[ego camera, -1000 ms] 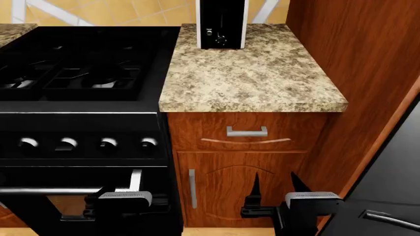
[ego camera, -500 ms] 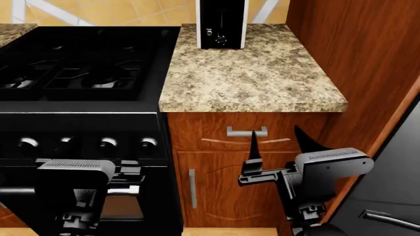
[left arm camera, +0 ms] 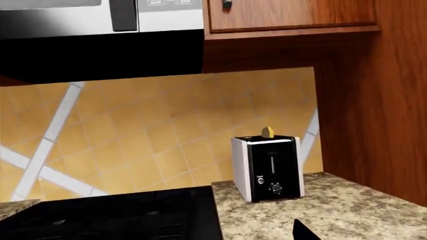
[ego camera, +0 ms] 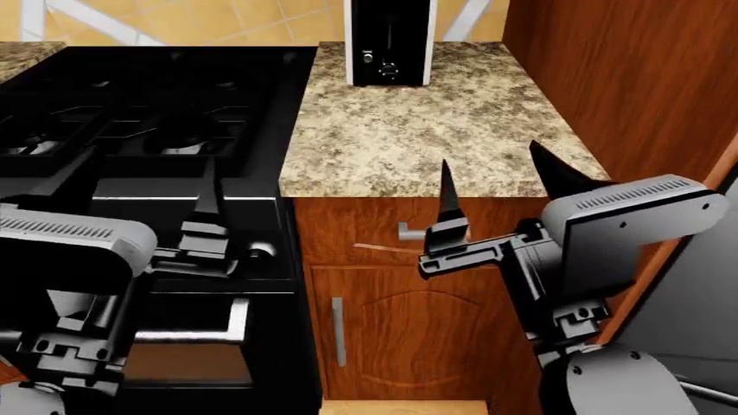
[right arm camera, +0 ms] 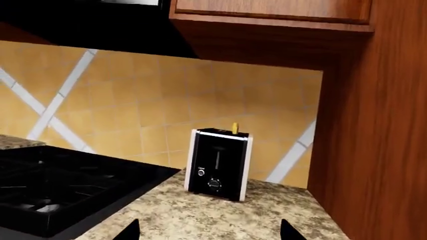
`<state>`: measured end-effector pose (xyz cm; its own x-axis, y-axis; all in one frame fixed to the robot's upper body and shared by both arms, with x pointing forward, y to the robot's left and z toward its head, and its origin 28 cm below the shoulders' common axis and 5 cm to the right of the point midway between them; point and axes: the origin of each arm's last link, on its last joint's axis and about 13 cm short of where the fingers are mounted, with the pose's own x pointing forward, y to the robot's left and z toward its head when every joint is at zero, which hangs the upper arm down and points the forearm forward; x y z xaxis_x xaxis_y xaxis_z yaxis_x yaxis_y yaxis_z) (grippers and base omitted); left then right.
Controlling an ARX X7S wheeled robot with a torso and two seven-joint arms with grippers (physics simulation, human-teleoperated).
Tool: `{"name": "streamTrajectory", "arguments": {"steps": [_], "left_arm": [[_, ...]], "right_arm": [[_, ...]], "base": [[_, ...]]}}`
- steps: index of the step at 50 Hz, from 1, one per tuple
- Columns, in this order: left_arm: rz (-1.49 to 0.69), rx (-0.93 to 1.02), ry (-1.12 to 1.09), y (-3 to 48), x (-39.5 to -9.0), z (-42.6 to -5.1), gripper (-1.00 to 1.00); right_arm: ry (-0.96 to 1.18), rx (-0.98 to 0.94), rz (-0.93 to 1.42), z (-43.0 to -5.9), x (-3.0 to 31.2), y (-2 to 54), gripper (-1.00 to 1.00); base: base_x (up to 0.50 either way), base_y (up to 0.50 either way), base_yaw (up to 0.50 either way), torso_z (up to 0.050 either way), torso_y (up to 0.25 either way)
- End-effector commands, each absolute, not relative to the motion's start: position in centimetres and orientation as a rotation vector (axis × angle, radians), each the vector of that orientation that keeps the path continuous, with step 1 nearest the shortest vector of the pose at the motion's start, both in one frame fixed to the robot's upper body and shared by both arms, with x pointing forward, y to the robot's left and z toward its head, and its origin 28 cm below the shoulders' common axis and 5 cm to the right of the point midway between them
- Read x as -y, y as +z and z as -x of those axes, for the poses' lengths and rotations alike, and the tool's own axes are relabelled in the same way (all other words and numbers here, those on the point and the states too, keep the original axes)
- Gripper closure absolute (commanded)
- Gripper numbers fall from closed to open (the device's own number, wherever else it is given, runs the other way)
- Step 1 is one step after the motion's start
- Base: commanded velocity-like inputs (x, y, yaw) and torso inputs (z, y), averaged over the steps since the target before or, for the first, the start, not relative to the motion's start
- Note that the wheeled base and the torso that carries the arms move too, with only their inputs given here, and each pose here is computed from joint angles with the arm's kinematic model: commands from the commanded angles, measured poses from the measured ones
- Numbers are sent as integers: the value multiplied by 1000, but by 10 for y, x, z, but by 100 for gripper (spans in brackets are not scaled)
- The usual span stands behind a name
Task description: Push down the lever of the toaster to turn it on.
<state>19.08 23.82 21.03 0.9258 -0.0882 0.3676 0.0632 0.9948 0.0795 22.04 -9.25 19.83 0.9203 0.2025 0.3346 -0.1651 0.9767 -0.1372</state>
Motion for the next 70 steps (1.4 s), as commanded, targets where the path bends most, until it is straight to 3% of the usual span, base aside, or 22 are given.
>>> {"name": "streamTrajectory", "arguments": {"steps": [1, 31, 70], "left_arm": [[-72, 396, -82, 219, -239, -185, -100], [-24, 419, -76, 216, -243, -185, -100], [-24, 426, -90, 216, -242, -185, -100]], "right_arm": [[207, 406, 146, -218, 91, 218, -100], [218, 443, 139, -222, 88, 220, -100], [236, 465, 130, -223, 85, 224, -100]], "base": [[0, 16, 0, 0, 0], [69, 128, 0, 0, 0], [220, 64, 0, 0, 0]]}}
